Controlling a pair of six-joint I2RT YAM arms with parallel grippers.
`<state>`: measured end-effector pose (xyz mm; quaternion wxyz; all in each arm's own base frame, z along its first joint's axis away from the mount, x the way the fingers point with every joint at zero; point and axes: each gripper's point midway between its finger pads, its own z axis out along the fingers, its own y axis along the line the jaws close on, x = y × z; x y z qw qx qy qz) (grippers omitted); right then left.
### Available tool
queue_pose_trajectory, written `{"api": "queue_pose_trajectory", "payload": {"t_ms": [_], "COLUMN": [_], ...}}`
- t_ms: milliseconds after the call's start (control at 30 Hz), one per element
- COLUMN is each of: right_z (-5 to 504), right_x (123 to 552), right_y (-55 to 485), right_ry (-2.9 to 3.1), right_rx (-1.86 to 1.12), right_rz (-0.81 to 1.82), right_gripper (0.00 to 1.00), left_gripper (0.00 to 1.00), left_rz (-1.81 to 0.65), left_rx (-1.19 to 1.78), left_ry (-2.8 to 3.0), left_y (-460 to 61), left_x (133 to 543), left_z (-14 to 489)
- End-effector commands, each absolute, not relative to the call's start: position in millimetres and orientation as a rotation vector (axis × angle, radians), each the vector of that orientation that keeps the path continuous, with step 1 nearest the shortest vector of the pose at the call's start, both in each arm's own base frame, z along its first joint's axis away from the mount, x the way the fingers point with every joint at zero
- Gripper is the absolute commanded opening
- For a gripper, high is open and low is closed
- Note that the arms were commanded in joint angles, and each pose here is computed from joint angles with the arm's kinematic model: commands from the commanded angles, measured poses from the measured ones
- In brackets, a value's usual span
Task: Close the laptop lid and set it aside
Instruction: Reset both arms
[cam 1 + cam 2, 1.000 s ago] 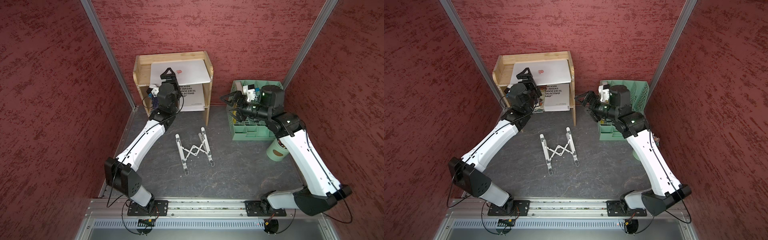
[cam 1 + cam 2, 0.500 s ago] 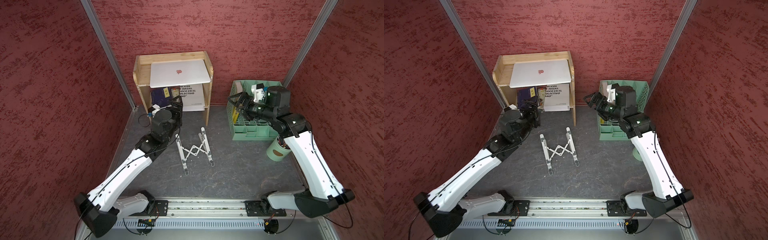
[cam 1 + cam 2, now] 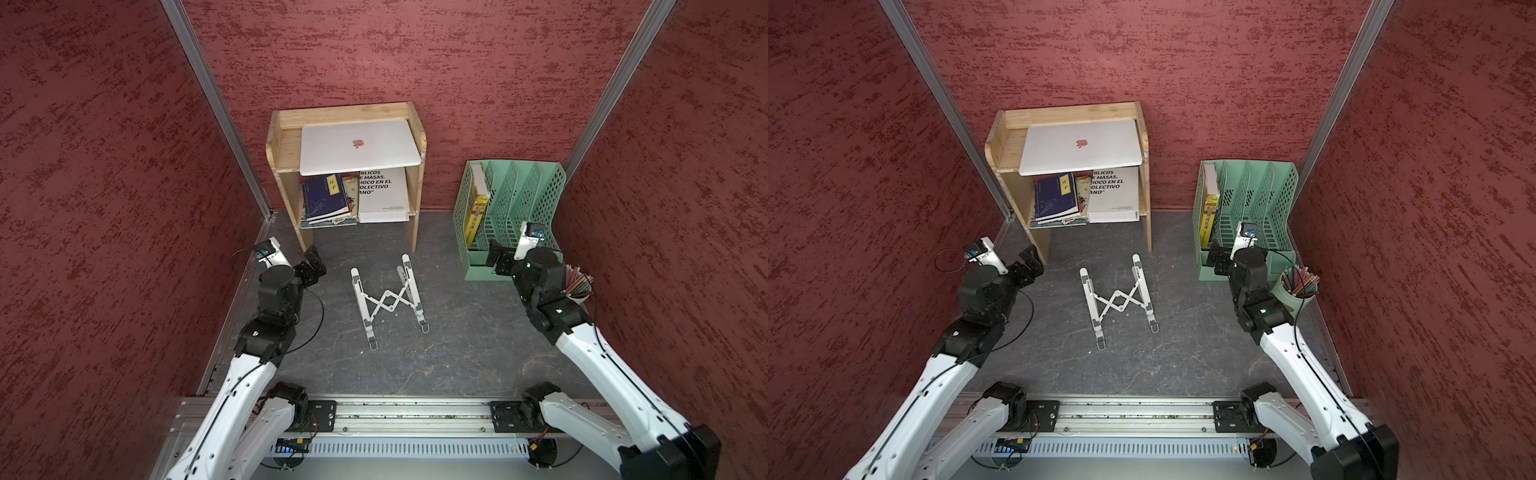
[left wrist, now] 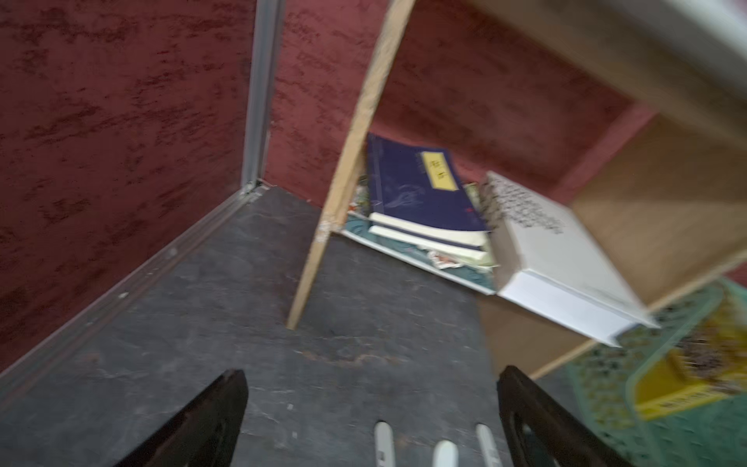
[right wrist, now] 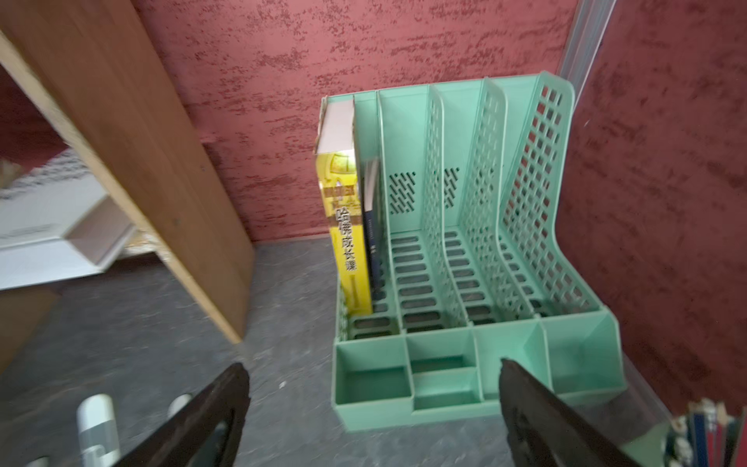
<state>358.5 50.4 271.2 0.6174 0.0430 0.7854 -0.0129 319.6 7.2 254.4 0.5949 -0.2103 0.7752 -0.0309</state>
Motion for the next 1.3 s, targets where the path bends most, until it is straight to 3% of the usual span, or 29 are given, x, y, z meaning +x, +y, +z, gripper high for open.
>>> {"api": "queue_pose_trajectory", "payload": {"t_ms": [0, 100, 333, 533, 733, 1267], "right_z": [239, 200, 159, 125, 121, 117], "right_x": [364, 360, 361, 381, 403, 403], "right_y": [28, 11, -13, 6, 14, 11], "right_ry": [1.718, 1.736, 1.673, 1.718, 1.797, 1.815], "right_rx": [0.075, 0.117, 0.132, 0.030, -0.017, -0.005], "right_rz": [-0.222, -0.233, -0.185, -0.007, 0.009, 0.006], "right_gripper": [0.98, 0.98, 0.98, 0.98, 0.98, 0.98], "left_gripper": [1.00, 1.00, 1.00, 1.00, 1.00, 1.00], "left_rz": [0.098, 0.181, 0.089, 0.014, -0.005, -0.014], "left_rx": [-0.438, -0.466, -0.328, -0.154, -0.146, -0.120], "left_ry": [1.812, 1.836, 1.734, 1.716, 1.819, 1.824], "left_y": [32, 51, 44, 19, 18, 13], "left_x": [341, 348, 375, 386, 400, 401], "left_z": [212, 173, 149, 125, 113, 114]}}
